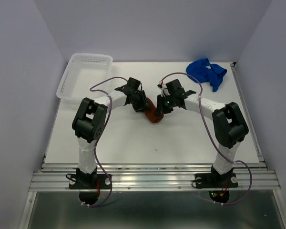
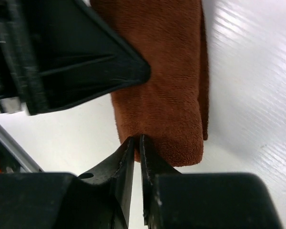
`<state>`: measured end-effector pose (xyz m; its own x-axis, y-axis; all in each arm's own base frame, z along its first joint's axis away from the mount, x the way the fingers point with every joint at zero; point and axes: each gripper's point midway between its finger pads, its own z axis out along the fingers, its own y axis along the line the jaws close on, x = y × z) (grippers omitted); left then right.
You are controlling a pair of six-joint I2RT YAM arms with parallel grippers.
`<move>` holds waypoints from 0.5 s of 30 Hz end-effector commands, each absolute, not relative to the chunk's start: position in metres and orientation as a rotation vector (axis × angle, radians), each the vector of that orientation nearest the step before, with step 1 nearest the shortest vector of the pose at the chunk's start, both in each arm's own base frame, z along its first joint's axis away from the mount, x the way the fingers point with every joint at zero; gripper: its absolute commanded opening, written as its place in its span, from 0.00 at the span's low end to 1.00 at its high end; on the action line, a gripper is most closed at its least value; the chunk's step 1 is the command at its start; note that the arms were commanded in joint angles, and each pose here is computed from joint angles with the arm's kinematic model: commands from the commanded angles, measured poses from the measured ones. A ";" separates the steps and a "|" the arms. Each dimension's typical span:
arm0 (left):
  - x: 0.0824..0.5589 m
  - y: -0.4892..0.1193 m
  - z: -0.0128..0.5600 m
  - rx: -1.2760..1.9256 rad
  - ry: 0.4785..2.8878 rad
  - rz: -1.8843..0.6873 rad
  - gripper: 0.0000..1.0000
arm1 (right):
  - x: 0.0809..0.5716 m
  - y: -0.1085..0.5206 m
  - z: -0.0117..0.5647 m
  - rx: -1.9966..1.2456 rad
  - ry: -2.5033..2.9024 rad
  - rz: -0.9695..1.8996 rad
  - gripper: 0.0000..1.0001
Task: Roll the towels
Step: Place the rolled towel into the container
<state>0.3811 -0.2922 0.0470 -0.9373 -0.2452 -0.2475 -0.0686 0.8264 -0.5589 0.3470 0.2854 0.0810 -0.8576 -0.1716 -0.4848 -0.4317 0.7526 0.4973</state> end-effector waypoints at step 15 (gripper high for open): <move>0.377 -0.271 0.026 -0.272 2.747 -0.674 0.18 | 0.355 0.232 0.015 -0.070 2.712 0.530 0.10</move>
<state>0.3827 -0.2908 0.0470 -0.9352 -0.2519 -0.2488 -0.0741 0.8263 -0.5583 0.3566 0.2698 0.0536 -0.9111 0.0238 -0.4115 -0.1989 0.8489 0.4897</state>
